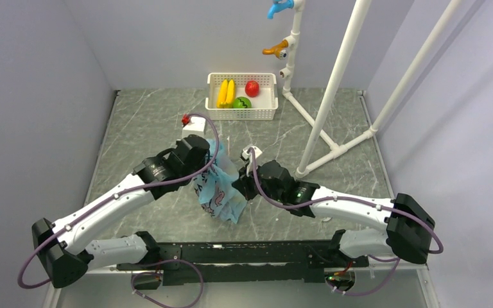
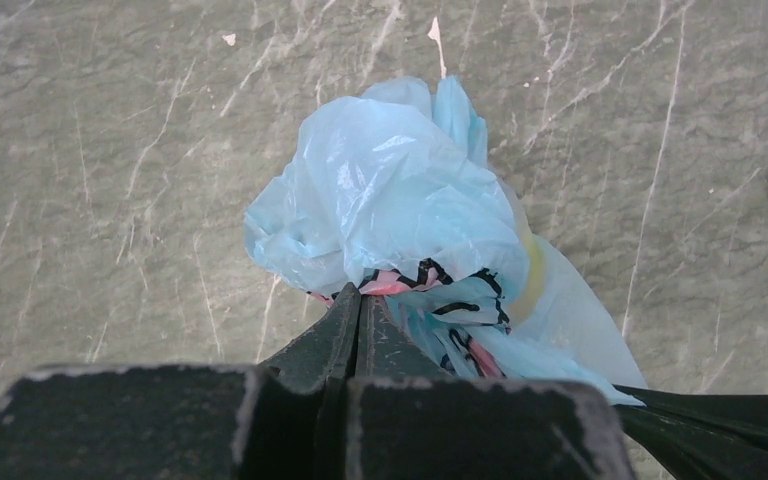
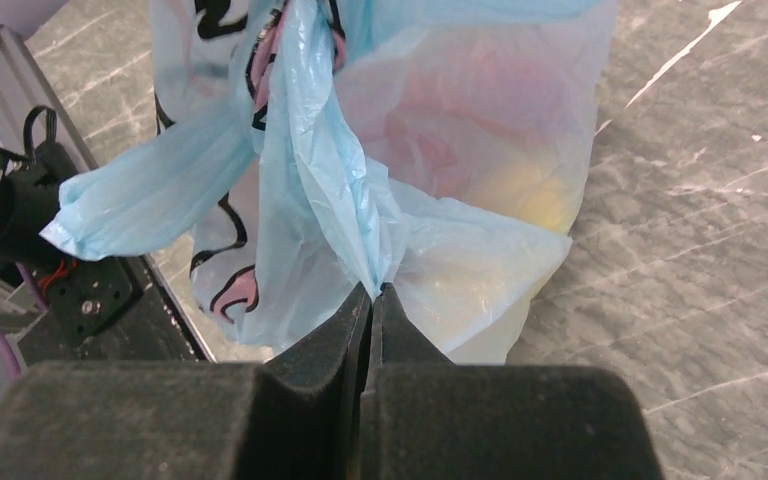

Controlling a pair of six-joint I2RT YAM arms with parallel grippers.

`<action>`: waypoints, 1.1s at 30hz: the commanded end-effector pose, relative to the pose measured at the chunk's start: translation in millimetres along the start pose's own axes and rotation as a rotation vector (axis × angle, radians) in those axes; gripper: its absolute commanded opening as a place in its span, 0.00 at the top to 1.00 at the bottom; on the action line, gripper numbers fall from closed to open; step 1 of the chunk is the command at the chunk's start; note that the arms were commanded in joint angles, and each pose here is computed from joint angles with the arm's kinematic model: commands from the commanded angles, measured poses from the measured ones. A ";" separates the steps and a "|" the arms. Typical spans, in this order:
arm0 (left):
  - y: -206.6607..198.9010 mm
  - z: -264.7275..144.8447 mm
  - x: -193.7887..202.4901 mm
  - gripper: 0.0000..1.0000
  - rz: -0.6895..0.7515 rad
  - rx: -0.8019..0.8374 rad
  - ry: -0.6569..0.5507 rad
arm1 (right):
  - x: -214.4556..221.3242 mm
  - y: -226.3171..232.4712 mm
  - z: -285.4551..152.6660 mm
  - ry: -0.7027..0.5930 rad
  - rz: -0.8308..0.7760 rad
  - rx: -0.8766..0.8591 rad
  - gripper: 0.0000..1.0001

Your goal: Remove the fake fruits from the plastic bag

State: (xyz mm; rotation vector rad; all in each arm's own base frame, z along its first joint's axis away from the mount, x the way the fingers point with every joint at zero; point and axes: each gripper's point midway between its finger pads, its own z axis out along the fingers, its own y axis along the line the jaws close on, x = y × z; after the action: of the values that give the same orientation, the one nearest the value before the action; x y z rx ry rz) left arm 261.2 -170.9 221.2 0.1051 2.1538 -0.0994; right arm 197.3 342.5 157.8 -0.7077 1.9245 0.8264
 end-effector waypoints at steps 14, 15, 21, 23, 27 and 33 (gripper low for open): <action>-7.9 -18.2 -19.9 1.00 -0.095 0.211 -0.055 | -45.3 20.5 -14.5 -0.037 -0.108 -0.071 0.55; -9.6 -18.6 -19.8 1.00 -0.096 0.219 -0.049 | -55.3 23.6 -12.4 -0.040 -0.112 -0.071 0.53; -15.1 -18.3 -14.6 1.00 -0.109 0.243 -0.023 | -88.5 53.7 -4.2 -0.067 -0.198 -0.115 0.35; -16.1 -18.3 -13.8 1.00 -0.108 0.246 -0.017 | -88.7 57.9 -1.5 -0.061 -0.236 -0.088 0.31; -14.9 -19.1 -13.8 1.00 -0.109 0.243 -0.017 | -95.6 58.2 -0.3 -0.070 -0.220 -0.058 0.21; -14.7 -24.3 -17.8 1.00 -0.124 0.255 -0.032 | -97.7 54.5 3.2 -0.089 -0.171 -0.028 0.12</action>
State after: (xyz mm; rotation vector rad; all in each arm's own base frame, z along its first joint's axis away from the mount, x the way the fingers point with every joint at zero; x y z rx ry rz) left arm 247.5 -177.9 229.0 0.1452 2.1665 -0.3724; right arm 188.6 390.4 240.7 -0.9118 1.7674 0.7769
